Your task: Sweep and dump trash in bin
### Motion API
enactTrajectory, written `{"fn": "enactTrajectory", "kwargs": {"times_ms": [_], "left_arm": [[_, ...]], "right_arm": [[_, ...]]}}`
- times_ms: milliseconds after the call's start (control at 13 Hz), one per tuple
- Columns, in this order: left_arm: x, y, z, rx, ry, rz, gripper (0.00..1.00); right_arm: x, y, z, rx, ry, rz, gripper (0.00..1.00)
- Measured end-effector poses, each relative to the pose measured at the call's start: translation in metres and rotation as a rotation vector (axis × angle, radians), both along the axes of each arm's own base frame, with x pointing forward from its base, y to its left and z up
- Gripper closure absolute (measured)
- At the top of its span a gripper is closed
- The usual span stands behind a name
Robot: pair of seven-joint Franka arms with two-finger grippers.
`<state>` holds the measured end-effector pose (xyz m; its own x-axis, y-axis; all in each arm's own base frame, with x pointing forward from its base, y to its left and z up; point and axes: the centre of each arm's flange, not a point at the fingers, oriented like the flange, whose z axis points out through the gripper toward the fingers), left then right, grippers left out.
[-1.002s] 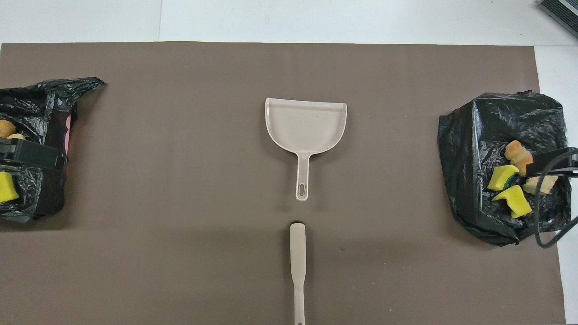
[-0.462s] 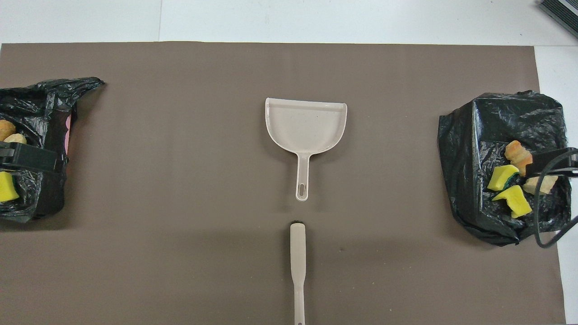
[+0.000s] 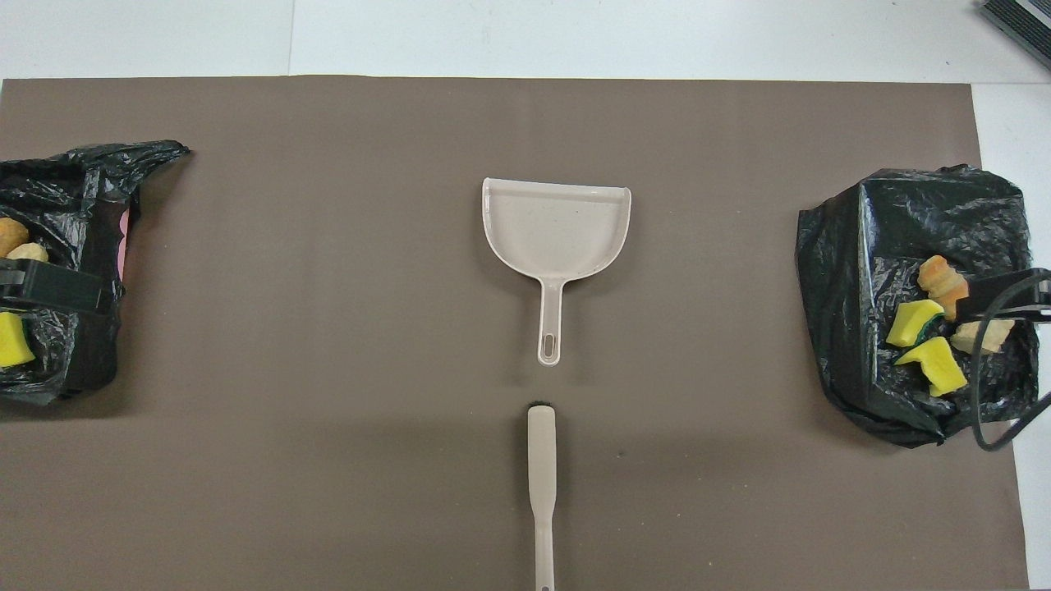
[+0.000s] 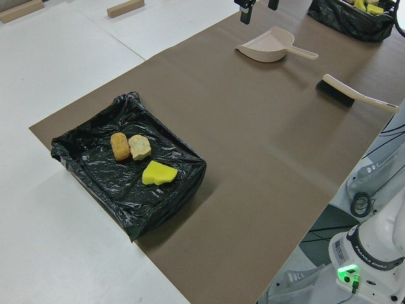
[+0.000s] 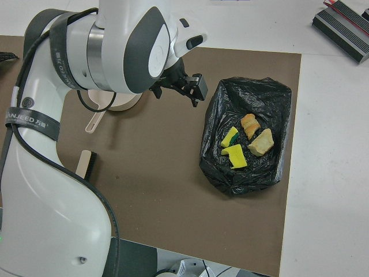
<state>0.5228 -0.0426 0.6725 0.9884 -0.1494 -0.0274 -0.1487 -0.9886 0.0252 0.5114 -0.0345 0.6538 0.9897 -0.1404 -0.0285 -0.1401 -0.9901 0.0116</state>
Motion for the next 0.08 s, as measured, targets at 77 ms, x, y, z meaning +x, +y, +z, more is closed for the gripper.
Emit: {"fn": "enactTrajectory", "kwargs": {"times_ms": [77], "left_arm": [[0.0000, 0.0006, 0.0000, 0.004, 0.000, 0.001, 0.00]], "right_arm": [[0.0000, 0.0000, 0.0000, 0.000, 0.000, 0.000, 0.00]]}}
